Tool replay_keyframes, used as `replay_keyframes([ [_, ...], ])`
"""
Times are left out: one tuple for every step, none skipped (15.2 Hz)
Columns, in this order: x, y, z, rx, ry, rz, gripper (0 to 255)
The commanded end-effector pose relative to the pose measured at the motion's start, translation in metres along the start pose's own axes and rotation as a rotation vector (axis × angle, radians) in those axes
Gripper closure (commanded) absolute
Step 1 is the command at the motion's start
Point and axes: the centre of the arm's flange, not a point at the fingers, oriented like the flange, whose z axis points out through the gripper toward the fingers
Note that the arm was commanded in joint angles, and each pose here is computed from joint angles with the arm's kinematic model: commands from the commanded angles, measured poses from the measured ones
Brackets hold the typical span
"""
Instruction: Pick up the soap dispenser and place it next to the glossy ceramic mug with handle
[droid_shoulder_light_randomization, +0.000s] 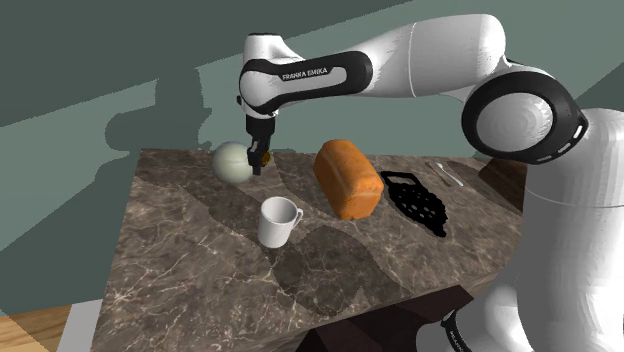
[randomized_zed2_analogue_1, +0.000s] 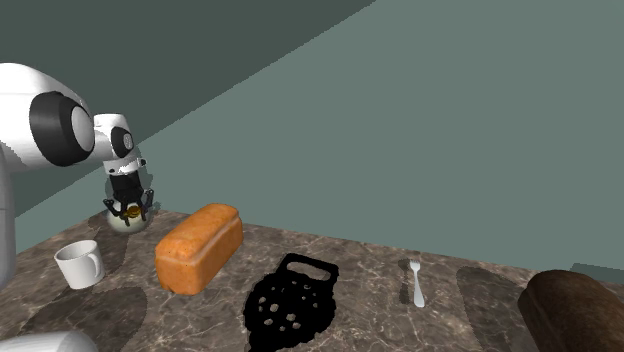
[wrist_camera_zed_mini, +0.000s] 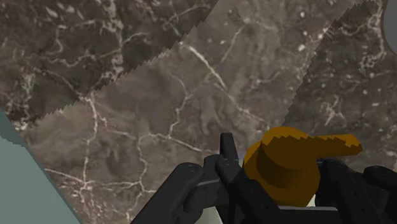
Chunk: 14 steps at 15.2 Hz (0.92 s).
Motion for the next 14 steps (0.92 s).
replay_keyframes([
  [0.002, -0.003, 0.006, 0.003, -0.002, -0.003, 255],
  [0.002, -0.003, 0.006, 0.003, -0.002, -0.003, 255],
  [0.002, -0.003, 0.006, 0.003, -0.002, -0.003, 255],
  [0.002, -0.002, 0.005, 0.003, -0.002, -0.003, 0],
  [0.002, -0.002, 0.004, 0.003, -0.002, -0.003, 0],
  [0.002, -0.003, 0.005, 0.003, -0.002, -0.003, 0],
  [0.002, -0.003, 0.004, 0.003, -0.002, -0.003, 0],
  [0.002, -0.003, 0.004, 0.003, -0.002, -0.003, 0],
  [0.002, -0.003, 0.006, 0.003, -0.002, -0.003, 0],
  [0.002, -0.002, -0.008, 0.003, -0.002, -0.003, 0],
  [0.002, -0.002, -0.021, 0.003, -0.002, -0.003, 0],
  [0.002, -0.002, -0.034, 0.003, -0.002, -0.003, 0],
  [0.002, -0.002, -0.044, 0.003, -0.002, -0.003, 0],
  [0.002, -0.002, -0.044, 0.003, -0.002, -0.003, 0],
])
